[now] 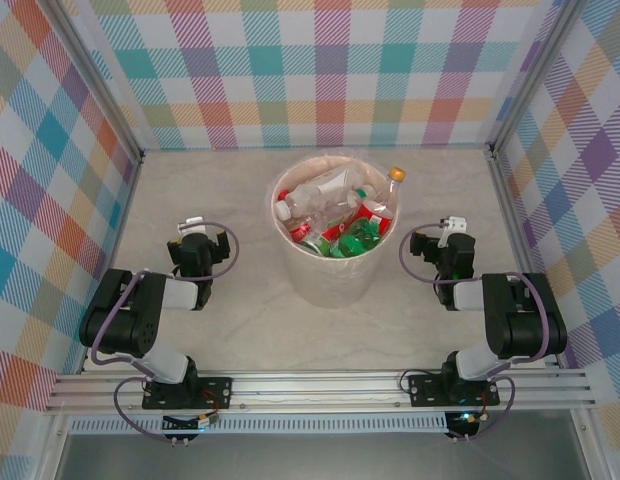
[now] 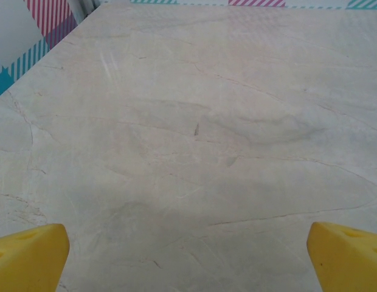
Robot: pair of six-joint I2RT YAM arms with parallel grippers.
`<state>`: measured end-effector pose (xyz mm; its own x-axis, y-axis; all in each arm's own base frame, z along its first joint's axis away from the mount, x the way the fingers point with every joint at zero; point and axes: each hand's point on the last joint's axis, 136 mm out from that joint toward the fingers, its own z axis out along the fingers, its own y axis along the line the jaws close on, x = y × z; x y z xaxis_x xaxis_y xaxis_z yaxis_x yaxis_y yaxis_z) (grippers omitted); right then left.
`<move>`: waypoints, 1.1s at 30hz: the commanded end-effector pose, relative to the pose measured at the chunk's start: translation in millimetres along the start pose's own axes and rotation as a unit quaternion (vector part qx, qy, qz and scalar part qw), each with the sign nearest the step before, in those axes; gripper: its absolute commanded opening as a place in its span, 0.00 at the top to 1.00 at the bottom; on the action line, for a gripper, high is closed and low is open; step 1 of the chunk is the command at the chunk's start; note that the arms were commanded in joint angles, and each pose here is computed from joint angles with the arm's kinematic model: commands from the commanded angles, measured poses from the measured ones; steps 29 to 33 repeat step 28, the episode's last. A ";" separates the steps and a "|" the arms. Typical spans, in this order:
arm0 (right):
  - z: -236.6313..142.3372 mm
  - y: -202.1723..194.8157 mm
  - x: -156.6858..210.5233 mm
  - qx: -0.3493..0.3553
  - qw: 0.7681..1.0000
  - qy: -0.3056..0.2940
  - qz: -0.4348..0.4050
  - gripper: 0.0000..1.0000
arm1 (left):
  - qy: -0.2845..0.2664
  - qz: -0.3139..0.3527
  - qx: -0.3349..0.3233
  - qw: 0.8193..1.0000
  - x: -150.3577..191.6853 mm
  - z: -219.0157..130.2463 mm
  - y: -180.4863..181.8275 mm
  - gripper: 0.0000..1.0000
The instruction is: Put the plastic bottles in the bin
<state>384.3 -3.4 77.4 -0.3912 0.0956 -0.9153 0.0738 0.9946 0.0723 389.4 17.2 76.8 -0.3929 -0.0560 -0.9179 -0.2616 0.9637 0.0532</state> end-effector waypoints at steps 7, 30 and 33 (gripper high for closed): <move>4.0 5.7 -17.4 -0.006 1.000 -0.020 -0.006 0.01 | -0.023 -0.019 0.028 0.999 -9.5 -0.7 -7.9 0.00; 4.4 6.5 -17.5 -0.007 1.000 -0.019 -0.008 0.01 | -0.024 -0.019 0.028 0.999 -9.9 -0.7 -7.9 0.00; 4.4 6.5 -17.5 -0.007 1.000 -0.019 -0.008 0.01 | -0.024 -0.019 0.028 0.999 -9.9 -0.7 -7.9 0.00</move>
